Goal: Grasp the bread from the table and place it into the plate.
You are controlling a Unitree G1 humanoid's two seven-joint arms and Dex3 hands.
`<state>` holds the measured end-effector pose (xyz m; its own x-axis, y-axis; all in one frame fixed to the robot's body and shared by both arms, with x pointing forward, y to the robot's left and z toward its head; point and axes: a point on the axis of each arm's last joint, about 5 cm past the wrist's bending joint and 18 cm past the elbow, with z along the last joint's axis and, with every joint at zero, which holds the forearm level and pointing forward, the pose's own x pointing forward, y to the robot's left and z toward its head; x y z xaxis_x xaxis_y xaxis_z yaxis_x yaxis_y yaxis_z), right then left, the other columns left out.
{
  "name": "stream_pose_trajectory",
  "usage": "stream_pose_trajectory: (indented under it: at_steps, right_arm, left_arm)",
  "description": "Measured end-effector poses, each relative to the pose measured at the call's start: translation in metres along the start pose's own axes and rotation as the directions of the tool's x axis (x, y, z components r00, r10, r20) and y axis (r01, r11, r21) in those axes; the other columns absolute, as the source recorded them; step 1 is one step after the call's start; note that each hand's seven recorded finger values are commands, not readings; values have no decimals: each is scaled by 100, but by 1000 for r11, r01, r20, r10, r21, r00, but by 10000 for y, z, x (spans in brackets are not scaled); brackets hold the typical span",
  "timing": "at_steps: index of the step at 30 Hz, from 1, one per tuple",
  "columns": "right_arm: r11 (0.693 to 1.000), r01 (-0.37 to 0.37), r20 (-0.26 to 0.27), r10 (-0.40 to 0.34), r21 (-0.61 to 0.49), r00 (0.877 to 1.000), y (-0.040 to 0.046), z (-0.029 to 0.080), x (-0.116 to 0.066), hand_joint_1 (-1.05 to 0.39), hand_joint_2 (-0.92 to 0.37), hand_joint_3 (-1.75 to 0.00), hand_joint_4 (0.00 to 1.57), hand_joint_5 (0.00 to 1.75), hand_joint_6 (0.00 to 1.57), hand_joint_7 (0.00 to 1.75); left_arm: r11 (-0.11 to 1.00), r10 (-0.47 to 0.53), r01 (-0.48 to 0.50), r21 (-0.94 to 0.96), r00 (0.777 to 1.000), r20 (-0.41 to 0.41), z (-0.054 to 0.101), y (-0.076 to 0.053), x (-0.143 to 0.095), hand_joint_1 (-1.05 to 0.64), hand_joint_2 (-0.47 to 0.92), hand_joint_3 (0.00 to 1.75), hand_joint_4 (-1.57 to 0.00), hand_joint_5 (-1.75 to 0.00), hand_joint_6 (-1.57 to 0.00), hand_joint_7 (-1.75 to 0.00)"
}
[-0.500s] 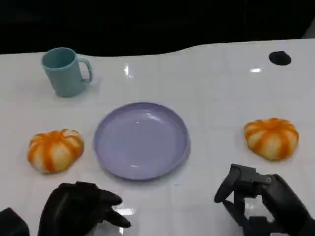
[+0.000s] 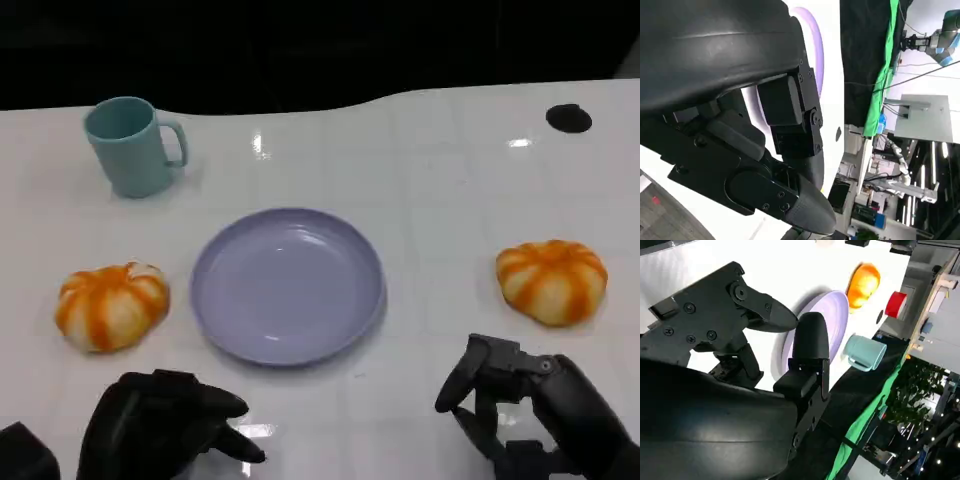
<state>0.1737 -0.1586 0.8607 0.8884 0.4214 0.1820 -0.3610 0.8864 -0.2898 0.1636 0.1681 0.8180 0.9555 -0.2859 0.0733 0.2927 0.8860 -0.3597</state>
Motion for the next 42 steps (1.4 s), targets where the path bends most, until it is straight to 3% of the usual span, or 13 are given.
stream_pose_trajectory:
  at_steps: [14, 22, 25, 30, 35, 39, 42]
  right_arm:
    - [1000, 1, 1, -1, 5, 1000, -2, 0, 0, -19, -53, -104, 86, 175, 70, 137]
    - [1000, 7, 19, -7, 7, 1000, -8, 3, -3, -16, -67, -77, 69, 166, 75, 110]
    - [1000, 15, 42, -15, -1, 999, -18, 11, 9, -15, -68, -70, 63, 143, 72, 97]
    - [999, 40, 73, -38, -18, 997, -54, 26, 51, -13, -67, -67, 60, 128, 68, 82]
    - [990, 70, 99, -58, -122, 993, -128, 49, 78, -17, -68, -59, 57, 102, 69, 53]
    - [969, 75, 107, -50, -237, 993, -193, 67, 105, -29, -74, -45, 52, 76, 70, 25]
    - [932, 77, 110, -40, -353, 993, -238, 75, 117, -33, -85, -26, 53, 54, 72, 8]
  left_arm:
    - [1000, 0, 0, 0, 1000, 0, 0, 1, 0, -105, 76, 0, -157, -37, -157, -15]
    - [1000, 0, 0, 1, 1000, 0, 1, 0, 0, -105, 76, 0, -157, -37, -157, -15]
    - [1000, 0, 0, 1, 1000, 0, 1, 2, -2, -105, 76, 0, -157, -37, -157, -15]
    - [1000, 1, -1, 1, 1000, 1, 2, 4, -5, -105, 76, 0, -157, -37, -157, -15]
    - [1000, 1, -1, 3, 1000, 2, 6, 7, -6, -105, 76, 0, -157, -37, -157, -15]
    - [1000, 1, -1, 4, 1000, 1, 8, 10, -8, -105, 76, 0, -157, -37, -157, -15]
    - [1000, 2, -2, 5, 1000, 1, 9, 13, -8, -105, 76, 0, -157, -37, -157, -14]
